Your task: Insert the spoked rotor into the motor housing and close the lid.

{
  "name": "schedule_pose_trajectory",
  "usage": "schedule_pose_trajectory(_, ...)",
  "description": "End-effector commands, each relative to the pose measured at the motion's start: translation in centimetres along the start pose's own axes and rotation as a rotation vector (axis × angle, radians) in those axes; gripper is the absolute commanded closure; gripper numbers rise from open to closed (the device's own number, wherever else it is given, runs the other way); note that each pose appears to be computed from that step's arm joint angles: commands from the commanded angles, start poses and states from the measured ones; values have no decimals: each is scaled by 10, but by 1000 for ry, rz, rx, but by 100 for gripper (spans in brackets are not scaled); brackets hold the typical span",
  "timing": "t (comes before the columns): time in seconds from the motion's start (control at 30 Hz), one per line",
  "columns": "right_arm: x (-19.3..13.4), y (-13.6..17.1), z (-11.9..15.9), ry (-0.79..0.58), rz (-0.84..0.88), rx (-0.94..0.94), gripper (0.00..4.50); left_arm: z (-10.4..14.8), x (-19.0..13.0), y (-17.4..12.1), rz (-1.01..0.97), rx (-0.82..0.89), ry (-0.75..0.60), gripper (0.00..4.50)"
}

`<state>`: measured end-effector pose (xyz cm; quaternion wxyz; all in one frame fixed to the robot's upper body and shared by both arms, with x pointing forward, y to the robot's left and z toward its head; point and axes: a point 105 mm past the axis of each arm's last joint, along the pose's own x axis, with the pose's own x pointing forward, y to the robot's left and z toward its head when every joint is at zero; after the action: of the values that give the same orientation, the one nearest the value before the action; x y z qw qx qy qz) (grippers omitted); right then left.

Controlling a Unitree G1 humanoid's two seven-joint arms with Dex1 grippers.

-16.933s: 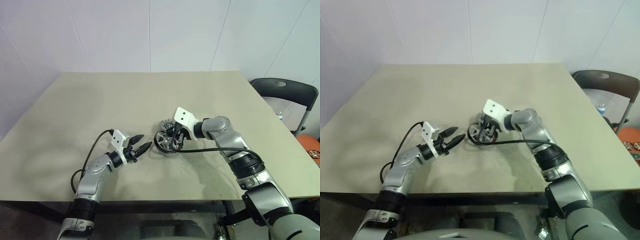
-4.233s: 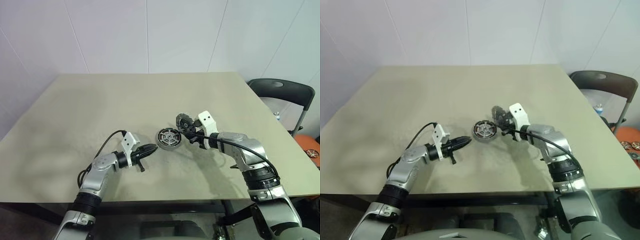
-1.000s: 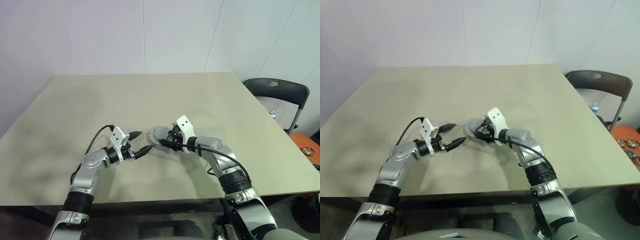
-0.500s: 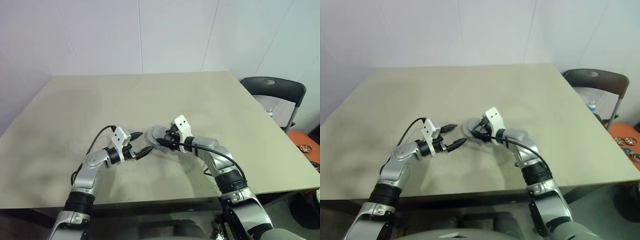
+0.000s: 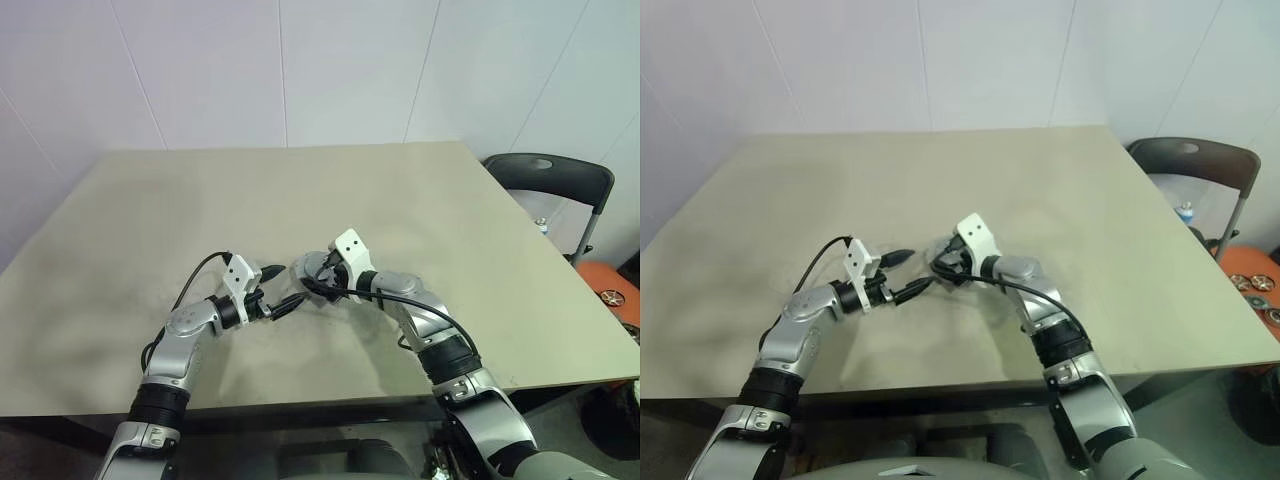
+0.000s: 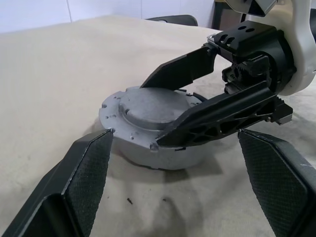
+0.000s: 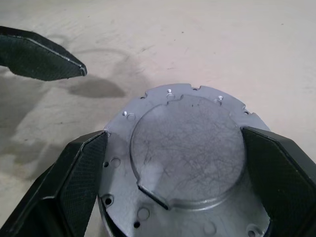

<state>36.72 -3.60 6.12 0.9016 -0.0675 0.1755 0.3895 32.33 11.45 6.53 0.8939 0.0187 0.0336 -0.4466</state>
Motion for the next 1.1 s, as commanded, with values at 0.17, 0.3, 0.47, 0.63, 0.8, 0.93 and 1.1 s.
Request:
schedule_pose_trajectory(0.17,2,0,-7,20,4,35,146,7,3,-1,-5,25,-24,17)
schedule_pose_trajectory(0.3,1,4,-3,3,37,75,146,7,4,-1,-5,25,-25,17)
schedule_pose_trajectory(0.47,-5,-3,14,-57,56,162,146,8,4,-2,-4,25,-28,17)
schedule_pose_trajectory(0.63,-13,-10,22,-52,57,94,146,13,1,-1,-9,24,-46,17)
schedule_pose_trajectory(0.8,-17,1,26,-41,130,133,146,17,-4,3,-8,29,-49,17)
schedule_pose_trajectory(0.93,-17,-3,20,-9,90,80,146,16,-6,5,-4,32,-45,17)
schedule_pose_trajectory(1.1,-14,-5,15,27,48,-76,146,16,-6,6,1,34,-44,17)
